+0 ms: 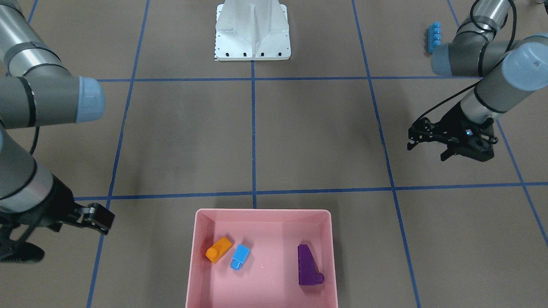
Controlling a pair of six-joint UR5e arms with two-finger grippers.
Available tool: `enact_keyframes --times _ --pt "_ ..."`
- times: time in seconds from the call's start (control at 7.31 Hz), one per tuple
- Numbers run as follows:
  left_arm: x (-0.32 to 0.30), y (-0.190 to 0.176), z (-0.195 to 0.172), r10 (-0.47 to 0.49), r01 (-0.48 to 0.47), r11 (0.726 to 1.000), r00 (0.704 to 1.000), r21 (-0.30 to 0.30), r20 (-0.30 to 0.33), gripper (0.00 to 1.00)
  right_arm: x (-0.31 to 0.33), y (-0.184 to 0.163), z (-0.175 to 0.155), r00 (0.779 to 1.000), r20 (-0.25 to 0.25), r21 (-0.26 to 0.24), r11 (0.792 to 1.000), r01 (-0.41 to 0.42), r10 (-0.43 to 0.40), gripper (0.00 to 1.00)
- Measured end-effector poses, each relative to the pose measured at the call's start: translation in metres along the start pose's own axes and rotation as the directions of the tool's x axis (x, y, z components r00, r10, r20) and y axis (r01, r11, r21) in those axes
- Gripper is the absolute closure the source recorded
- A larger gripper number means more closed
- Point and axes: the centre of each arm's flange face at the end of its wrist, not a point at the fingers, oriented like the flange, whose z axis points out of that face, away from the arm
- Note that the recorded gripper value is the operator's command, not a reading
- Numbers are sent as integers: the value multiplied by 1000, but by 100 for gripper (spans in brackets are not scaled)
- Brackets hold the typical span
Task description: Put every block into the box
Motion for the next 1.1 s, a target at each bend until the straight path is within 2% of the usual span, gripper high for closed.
enact_keyframes --times 0.27,0.55,0.82,1.1 --pt "-46 117 -23 2 0 998 999 -59 34 0 111 91 -12 997 1 -8 997 79 -79 1" --pt "-96 233 -37 -17 21 995 999 -95 48 0 178 170 -26 996 -13 -33 995 92 -92 1" --pt "-128 340 -66 -32 37 993 998 -116 46 0 199 204 -34 996 -21 -48 995 88 -89 1" --pt "-132 376 -73 -35 38 986 999 -161 23 0 202 211 -35 996 -22 -52 995 87 -88 1"
